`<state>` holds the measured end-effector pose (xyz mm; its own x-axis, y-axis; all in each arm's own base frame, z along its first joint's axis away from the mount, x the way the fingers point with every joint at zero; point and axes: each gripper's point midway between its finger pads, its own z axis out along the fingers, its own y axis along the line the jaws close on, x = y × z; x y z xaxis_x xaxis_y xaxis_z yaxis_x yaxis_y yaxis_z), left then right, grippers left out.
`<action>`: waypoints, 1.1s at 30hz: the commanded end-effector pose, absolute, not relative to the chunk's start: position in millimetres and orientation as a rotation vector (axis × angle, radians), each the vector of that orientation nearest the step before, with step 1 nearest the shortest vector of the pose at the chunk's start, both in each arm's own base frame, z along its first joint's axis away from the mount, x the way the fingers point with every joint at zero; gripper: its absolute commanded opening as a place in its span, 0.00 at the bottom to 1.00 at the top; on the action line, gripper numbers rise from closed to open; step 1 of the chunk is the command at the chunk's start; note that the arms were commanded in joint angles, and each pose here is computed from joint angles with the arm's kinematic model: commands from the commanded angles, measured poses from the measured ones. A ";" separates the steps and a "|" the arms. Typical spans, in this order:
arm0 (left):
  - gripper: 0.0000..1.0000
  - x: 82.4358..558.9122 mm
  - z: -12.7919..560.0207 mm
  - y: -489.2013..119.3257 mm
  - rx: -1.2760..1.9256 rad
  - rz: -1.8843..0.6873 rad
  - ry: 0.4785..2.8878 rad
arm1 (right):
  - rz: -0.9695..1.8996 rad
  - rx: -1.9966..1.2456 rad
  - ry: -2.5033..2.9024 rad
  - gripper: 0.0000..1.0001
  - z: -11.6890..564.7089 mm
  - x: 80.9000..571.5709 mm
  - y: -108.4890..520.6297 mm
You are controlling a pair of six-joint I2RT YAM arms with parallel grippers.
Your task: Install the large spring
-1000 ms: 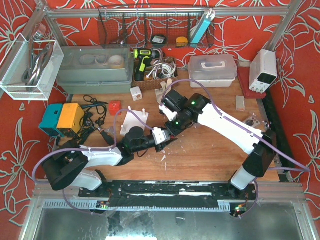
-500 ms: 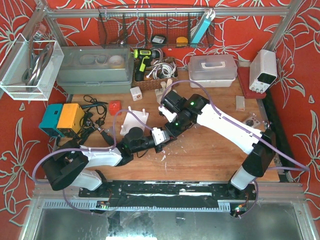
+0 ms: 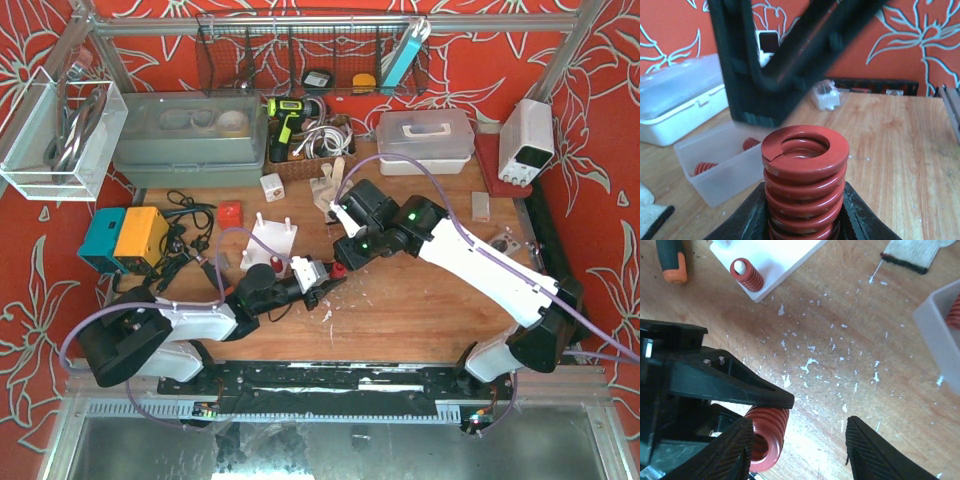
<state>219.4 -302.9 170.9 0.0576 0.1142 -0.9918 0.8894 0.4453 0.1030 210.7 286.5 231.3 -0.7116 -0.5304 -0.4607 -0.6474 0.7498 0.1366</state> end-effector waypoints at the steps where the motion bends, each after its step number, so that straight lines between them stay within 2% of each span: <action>1: 0.00 217.4 209.4 -302.4 0.890 -0.785 1.286 | 0.484 -0.897 2.587 0.54 217.9 204.4 294.6; 3: 0.00 216.8 211.4 -302.8 0.888 -0.793 1.282 | 0.524 -0.907 2.599 0.50 213.0 199.9 298.6; 8: 0.00 215.8 214.4 -303.6 0.886 -0.806 1.275 | 0.660 -0.938 2.590 0.27 213.1 189.9 312.3; 11: 0.00 216.8 215.3 -302.6 0.878 -0.801 1.278 | 0.724 -0.950 2.585 0.22 214.2 184.3 316.9; 19: 0.00 218.9 222.2 -301.8 0.860 -0.795 1.267 | 0.837 -0.962 2.603 0.21 207.6 173.2 325.2; 25: 0.00 222.0 218.1 -297.9 0.843 -0.770 1.282 | 0.667 -0.791 2.479 0.36 238.6 201.4 301.1; 28: 0.00 224.0 214.6 -294.9 0.828 -0.756 1.295 | 0.531 -0.654 2.417 0.33 250.9 218.9 273.5; 33: 0.00 223.4 218.8 -295.2 0.820 -0.767 1.285 | 0.338 -0.527 2.481 0.25 224.1 237.7 236.0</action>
